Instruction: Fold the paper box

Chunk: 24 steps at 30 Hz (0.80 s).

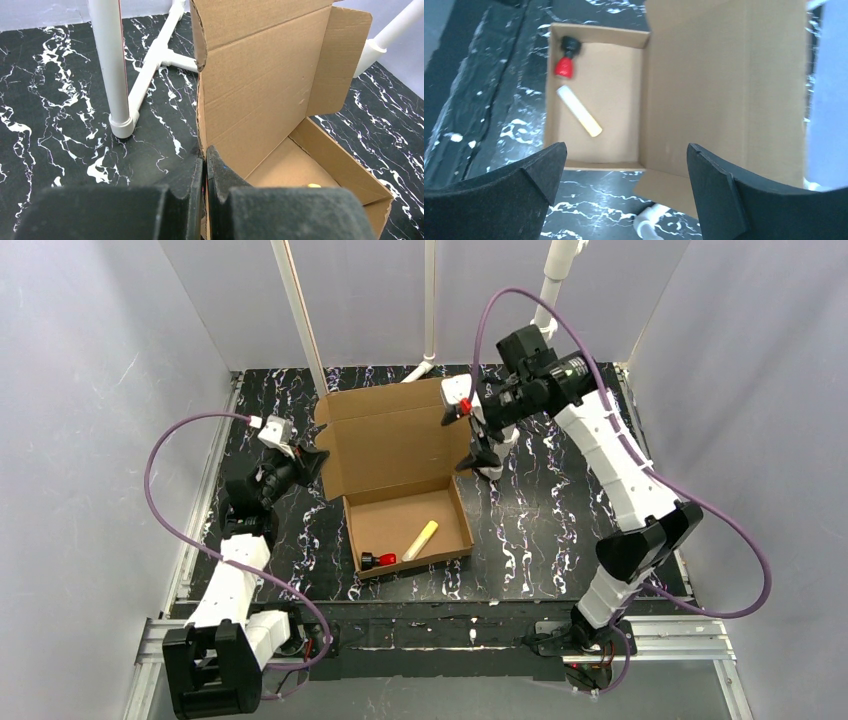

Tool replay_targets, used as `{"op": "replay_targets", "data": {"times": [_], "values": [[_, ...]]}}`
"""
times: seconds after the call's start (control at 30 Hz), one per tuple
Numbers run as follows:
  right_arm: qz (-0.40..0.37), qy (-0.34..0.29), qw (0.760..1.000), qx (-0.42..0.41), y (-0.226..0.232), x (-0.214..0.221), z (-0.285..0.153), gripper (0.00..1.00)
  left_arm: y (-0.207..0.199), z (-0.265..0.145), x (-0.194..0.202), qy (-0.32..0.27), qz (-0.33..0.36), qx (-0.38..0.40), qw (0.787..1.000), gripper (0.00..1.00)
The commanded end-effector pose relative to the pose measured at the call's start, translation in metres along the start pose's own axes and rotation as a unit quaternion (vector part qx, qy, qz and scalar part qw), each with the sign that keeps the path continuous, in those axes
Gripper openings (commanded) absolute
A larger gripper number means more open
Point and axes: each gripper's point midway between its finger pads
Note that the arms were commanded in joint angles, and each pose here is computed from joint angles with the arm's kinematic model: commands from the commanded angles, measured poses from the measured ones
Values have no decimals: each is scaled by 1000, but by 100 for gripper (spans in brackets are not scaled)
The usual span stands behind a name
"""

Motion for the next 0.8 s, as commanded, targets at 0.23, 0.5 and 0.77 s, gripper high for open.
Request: {"op": "replay_targets", "data": {"times": [0.23,0.5,0.77], "values": [[49,1,990,129,-94,-16,-5,98,-17,-10,-21,-48,79,15,996,0],[26,14,989,147,-120,-10,7,98,-18,-15,-16,-49,127,19,990,0],[0,27,989,145,-120,-15,15,98,-22,-18,-11,-49,162,30,985,0]]}}
Point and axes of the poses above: each gripper's point midway between its finger pads, its own z axis out along the fingers, its own y axis along the line the jaws close on, x = y × z, and after that the axes turned 2 degrees about -z, right-handed
